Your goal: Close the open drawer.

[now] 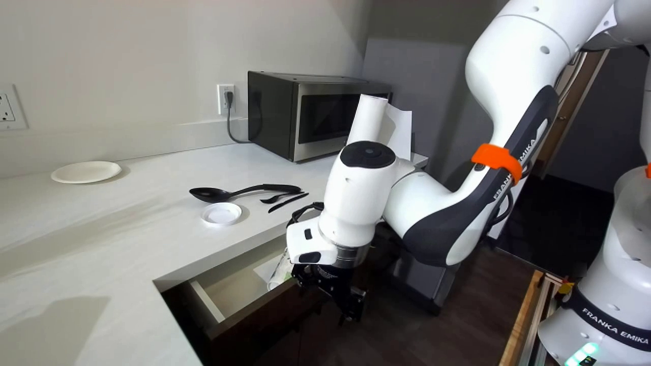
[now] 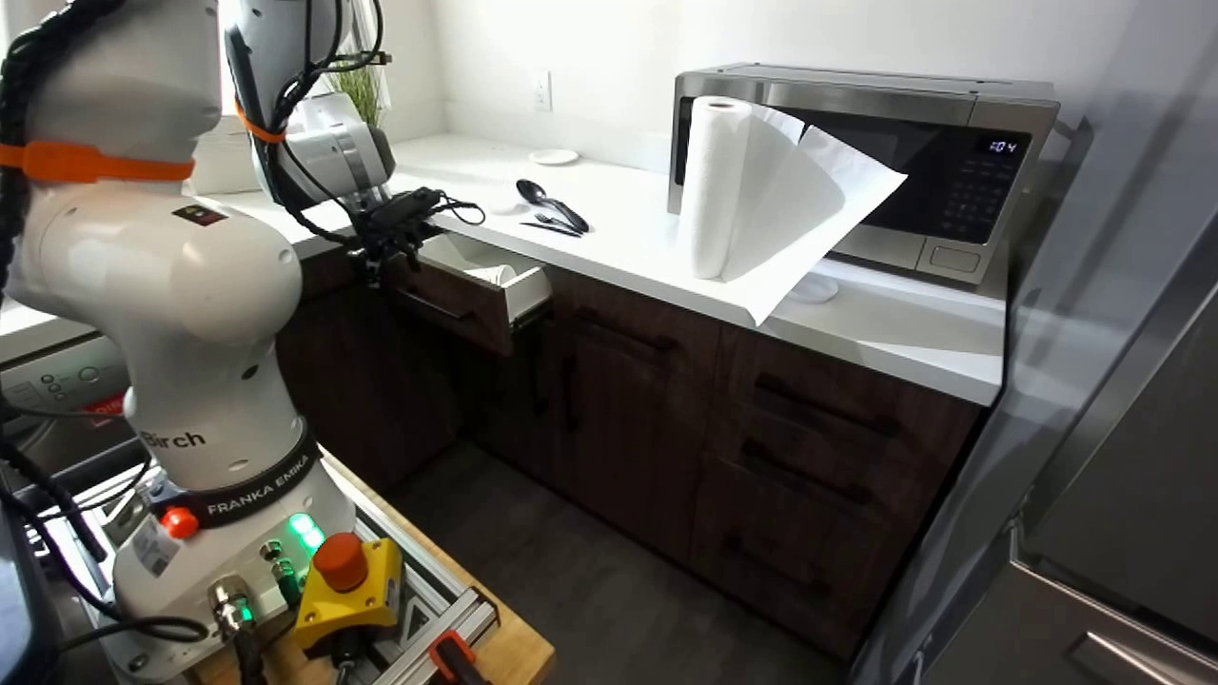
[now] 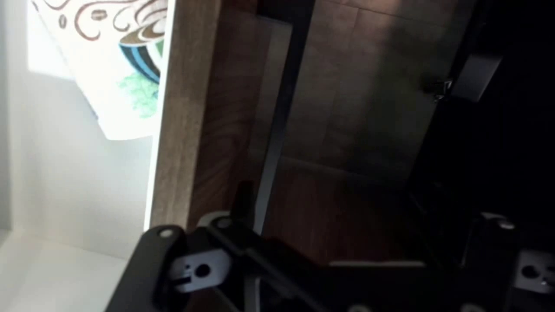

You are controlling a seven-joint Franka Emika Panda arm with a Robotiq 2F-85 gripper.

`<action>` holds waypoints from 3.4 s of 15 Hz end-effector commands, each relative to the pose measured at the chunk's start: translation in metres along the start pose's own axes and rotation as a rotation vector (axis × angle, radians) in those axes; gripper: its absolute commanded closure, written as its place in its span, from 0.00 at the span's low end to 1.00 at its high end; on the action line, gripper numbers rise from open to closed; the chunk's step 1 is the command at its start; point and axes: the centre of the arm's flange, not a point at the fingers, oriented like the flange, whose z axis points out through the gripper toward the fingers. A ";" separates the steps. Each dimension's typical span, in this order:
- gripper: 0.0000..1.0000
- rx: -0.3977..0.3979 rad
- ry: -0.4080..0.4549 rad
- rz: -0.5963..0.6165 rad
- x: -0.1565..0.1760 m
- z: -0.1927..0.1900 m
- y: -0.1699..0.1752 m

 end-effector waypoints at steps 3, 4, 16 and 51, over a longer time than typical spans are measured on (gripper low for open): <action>0.00 0.063 -0.034 -0.056 -0.014 0.011 0.005; 0.00 0.079 -0.027 -0.086 -0.016 0.014 0.004; 0.00 0.172 -0.242 -0.266 -0.056 0.031 0.055; 0.00 -0.039 -0.100 -0.350 -0.013 -0.057 0.004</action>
